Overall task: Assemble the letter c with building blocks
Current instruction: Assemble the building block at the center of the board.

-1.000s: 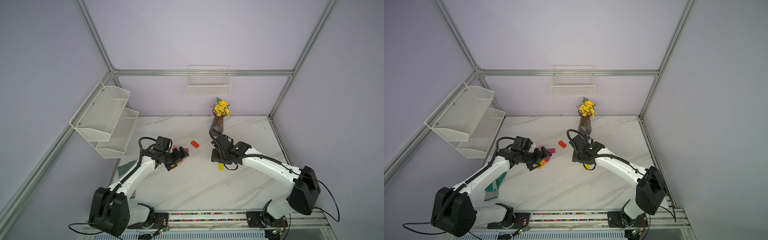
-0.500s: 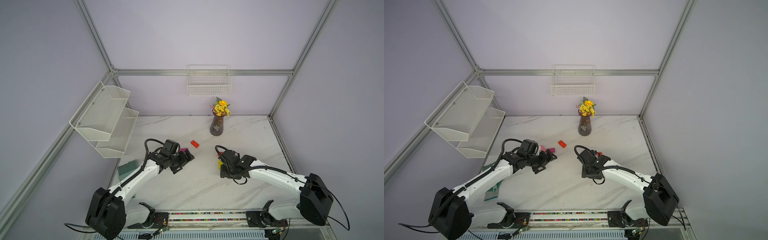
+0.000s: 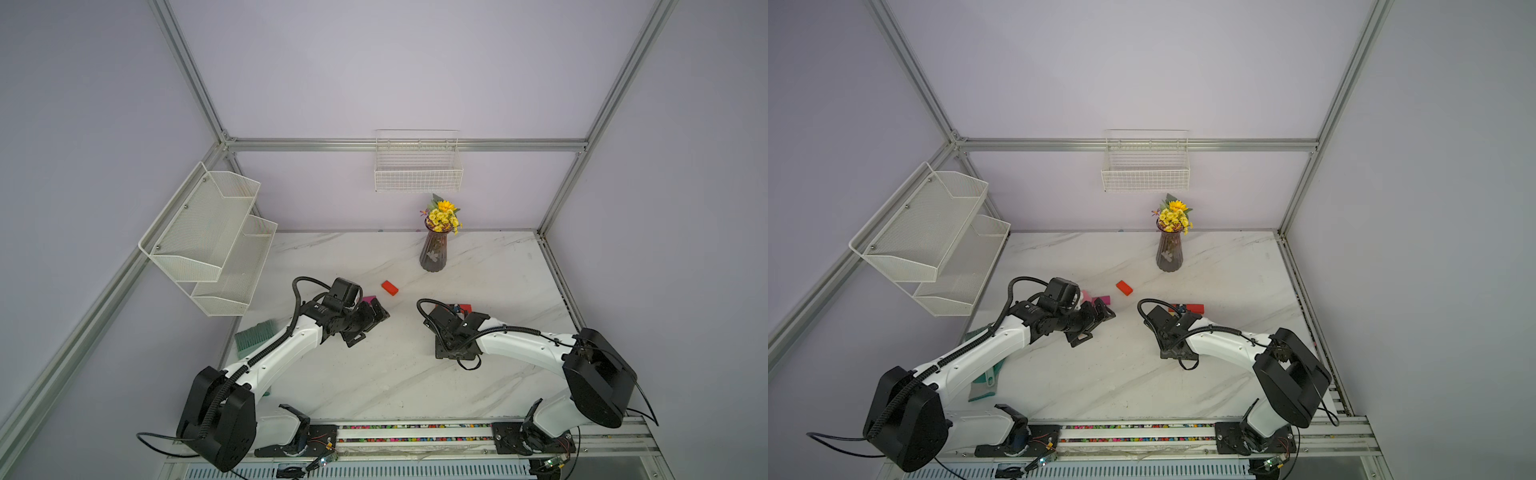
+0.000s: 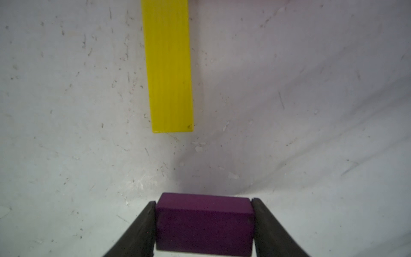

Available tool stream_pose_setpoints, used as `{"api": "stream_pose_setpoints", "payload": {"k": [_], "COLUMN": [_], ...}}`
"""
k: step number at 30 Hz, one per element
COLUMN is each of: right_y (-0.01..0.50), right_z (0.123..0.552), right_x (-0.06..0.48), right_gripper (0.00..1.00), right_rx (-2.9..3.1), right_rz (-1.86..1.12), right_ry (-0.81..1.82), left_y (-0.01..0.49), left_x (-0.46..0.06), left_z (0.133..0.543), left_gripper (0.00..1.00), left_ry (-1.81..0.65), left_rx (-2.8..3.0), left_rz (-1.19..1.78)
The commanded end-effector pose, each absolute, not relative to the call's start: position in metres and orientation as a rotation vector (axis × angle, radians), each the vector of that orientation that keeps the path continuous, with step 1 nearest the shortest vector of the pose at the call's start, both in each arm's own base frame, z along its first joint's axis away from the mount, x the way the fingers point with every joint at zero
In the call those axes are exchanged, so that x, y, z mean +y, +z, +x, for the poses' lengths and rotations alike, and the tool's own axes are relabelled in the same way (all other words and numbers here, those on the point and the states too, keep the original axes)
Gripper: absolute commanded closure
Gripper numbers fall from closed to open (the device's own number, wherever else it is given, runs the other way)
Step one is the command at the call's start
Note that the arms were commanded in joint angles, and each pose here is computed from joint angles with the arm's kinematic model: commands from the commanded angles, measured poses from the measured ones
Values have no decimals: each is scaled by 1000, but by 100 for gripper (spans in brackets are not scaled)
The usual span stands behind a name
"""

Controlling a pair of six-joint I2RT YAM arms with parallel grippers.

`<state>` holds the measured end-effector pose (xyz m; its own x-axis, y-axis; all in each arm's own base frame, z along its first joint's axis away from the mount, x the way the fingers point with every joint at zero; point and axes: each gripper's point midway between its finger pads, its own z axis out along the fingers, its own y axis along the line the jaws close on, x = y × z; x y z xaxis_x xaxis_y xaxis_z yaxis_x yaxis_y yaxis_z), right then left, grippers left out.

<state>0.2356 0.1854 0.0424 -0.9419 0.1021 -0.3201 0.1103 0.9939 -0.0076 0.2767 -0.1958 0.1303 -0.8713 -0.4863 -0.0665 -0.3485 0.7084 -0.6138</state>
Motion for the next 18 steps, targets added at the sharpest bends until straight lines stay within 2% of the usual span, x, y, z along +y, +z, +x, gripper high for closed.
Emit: {"api": "stream_pose_setpoints", "payload": {"k": [1,18], "right_y": [42,17], "right_z": [246,249], "right_x": [192,197], "right_gripper": [60,58], "right_rx": [2768,2806], "right_rz": [210,248], "right_ry": [-34,-81], "left_y": [146,145], "left_x": [-204,-209], "left_z": [289,297], "left_gripper": [0,0], "left_ry": [-938,-936], "left_rx": [2644,2654], "left_rz": [-624,-605]}}
